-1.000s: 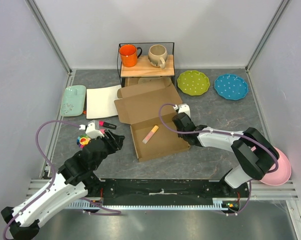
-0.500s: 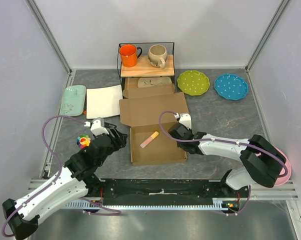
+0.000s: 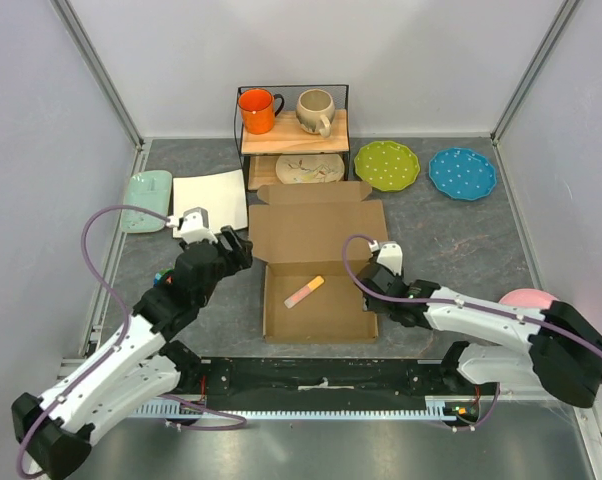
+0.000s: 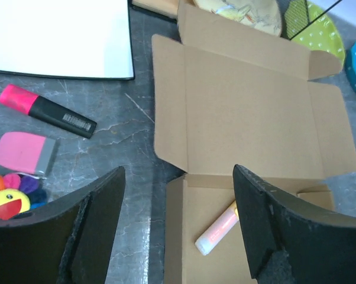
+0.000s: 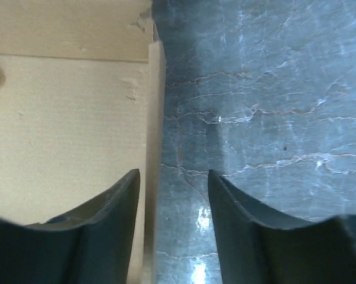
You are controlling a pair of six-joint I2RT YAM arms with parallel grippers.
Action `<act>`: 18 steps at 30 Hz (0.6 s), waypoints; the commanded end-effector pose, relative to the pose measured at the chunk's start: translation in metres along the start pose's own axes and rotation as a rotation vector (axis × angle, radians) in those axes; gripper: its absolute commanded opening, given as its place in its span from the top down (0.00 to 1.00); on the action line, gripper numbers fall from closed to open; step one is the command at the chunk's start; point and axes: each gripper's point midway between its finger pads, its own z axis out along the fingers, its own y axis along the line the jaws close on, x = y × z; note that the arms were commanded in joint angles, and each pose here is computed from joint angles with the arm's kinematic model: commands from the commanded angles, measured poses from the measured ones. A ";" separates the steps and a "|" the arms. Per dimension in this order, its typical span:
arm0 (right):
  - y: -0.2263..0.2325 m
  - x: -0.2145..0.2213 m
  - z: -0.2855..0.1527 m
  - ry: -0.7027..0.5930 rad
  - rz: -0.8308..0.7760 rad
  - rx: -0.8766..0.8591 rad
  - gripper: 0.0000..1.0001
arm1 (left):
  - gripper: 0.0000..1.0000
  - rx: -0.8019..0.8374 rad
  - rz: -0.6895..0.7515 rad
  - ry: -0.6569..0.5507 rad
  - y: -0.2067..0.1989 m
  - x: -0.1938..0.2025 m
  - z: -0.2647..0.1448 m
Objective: Fold the paper box
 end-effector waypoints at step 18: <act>0.018 -0.118 -0.106 -0.301 0.096 -0.204 0.26 | 0.19 0.252 -0.017 0.409 -0.031 -0.016 0.112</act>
